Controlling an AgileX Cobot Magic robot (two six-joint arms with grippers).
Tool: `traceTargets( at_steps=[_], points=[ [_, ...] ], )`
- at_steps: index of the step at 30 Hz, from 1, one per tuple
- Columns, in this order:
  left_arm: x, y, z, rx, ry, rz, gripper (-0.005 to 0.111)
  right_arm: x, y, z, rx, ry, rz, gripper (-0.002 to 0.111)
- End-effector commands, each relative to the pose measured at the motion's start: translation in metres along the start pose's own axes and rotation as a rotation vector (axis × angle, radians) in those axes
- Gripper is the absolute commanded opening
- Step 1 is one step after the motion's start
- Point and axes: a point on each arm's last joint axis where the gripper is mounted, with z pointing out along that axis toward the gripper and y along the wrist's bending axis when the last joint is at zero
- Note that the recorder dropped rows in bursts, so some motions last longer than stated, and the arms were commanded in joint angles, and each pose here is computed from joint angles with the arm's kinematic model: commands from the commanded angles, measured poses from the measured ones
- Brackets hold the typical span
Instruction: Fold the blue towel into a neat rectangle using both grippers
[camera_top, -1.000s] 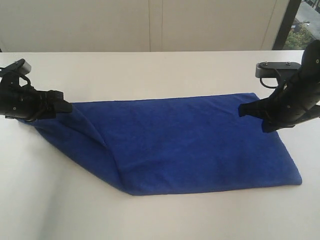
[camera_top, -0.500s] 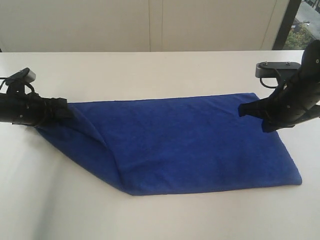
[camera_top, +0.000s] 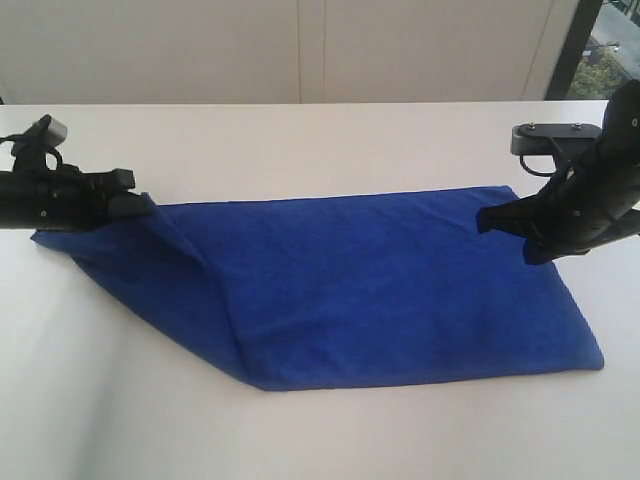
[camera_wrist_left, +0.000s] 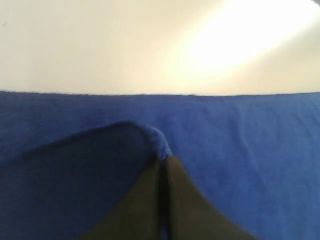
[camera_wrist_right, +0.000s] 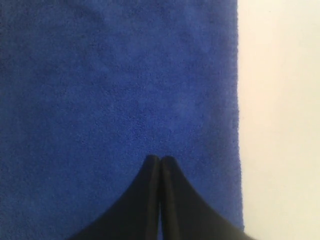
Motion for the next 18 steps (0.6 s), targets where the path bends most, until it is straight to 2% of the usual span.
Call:
traceTargets(
  at_steps=[1, 4, 7, 14, 18],
  points=[
    [-0.013, -0.024, -0.016, 0.073, -0.033, -0.062, 0.0, 0.001, 0.0, -0.002, 0.001, -0.003, -0.012, 0.0],
    [-0.013, -0.037, -0.033, 0.14, 0.043, -0.093, 0.0, 0.001, 0.0, -0.002, 0.002, 0.0, -0.031, 0.0],
    [-0.009, -0.042, -0.052, 0.17, 0.156, -0.082, 0.0, 0.001, 0.0, -0.002, 0.002, 0.0, -0.04, 0.0],
    [0.002, -0.033, -0.088, 0.086, 0.356, -0.068, 0.0, 0.001, 0.0, -0.002, 0.002, 0.0, -0.057, 0.0],
    [0.008, -0.032, -0.096, 0.093, 0.446, -0.059, 0.0, 0.001, 0.0, -0.002, -0.006, 0.0, -0.046, 0.0]
  ],
)
